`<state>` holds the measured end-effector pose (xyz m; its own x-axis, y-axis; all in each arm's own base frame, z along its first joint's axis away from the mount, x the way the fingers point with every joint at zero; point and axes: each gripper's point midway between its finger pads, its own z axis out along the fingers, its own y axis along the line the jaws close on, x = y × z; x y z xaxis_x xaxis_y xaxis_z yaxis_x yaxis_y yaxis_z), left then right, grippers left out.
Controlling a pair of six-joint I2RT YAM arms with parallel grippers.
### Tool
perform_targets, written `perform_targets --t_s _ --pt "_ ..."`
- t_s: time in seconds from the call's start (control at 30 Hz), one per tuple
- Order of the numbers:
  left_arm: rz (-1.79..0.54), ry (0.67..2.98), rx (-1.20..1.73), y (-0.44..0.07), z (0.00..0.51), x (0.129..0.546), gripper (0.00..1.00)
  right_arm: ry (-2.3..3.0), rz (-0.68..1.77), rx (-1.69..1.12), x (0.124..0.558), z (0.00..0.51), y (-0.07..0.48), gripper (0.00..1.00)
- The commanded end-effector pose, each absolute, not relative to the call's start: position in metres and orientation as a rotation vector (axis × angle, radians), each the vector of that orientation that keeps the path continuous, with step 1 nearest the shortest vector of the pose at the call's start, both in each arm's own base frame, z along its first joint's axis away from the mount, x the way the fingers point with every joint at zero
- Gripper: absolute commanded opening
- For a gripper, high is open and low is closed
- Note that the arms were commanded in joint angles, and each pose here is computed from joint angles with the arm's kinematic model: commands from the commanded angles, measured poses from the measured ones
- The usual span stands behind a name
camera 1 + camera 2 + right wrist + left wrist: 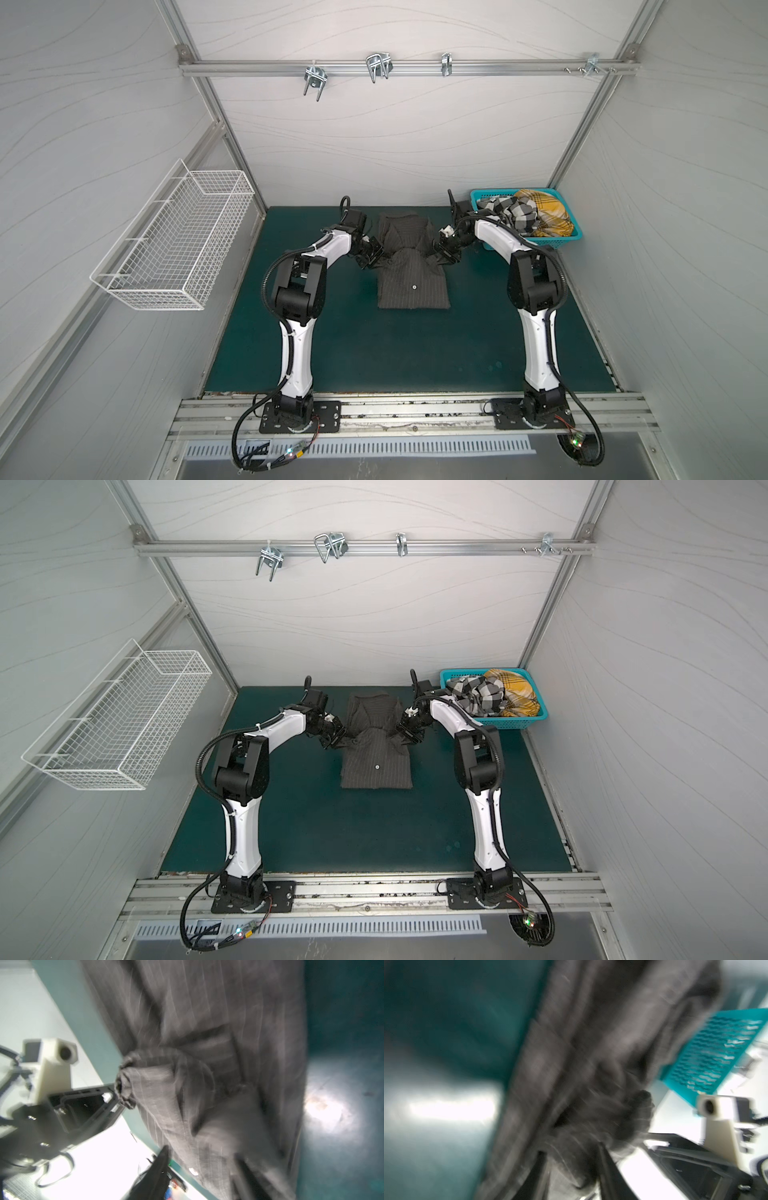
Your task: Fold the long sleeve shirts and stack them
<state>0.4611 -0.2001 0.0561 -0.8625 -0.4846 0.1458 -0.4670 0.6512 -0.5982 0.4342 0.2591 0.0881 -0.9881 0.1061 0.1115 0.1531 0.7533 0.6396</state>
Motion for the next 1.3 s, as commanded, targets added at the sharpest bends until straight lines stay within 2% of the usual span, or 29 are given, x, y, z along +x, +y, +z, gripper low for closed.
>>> perform_targets --t_s 0.0,0.1,0.2,0.3,0.43,0.7,0.93,1.13,1.17,1.27 --pt "-0.92 2.759 -0.754 -0.183 0.098 0.478 0.47 -2.95 -1.069 -0.163 0.438 0.129 0.245 0.69" --pt "-0.807 2.727 -0.72 -0.17 0.129 0.469 0.49 -3.038 -0.966 -0.088 0.422 0.15 0.234 0.75" --pt "-0.713 2.73 -0.703 -0.172 0.141 0.443 0.47 -3.111 -0.853 -0.053 0.398 0.154 0.223 0.76" --pt "-0.724 2.751 -0.642 -0.198 0.135 0.416 0.45 -3.095 -0.838 -0.029 0.374 0.137 0.23 0.63" --pt "-0.768 2.881 -0.61 -0.227 0.095 0.396 0.28 -3.045 -0.774 0.078 0.357 0.1 0.249 0.43" --pt "-0.731 3.024 -0.701 -0.226 0.033 0.372 0.18 -2.976 -0.737 0.185 0.348 0.051 0.275 0.36" --pt "-0.691 3.101 -0.734 -0.21 0.01 0.319 0.16 -2.883 -0.641 0.176 0.272 0.029 0.273 0.3" --pt "-0.719 3.126 -0.617 -0.206 0.03 0.253 0.2 -2.864 -0.662 0.212 0.192 0.055 0.271 0.33" --pt "-0.73 3.12 -0.604 -0.205 0.035 0.246 0.22 -2.873 -0.661 0.218 0.187 0.061 0.269 0.35" --pt "-0.729 3.043 -0.52 -0.195 0.067 0.25 0.38 -2.951 -0.642 0.192 0.191 0.08 0.25 0.5"
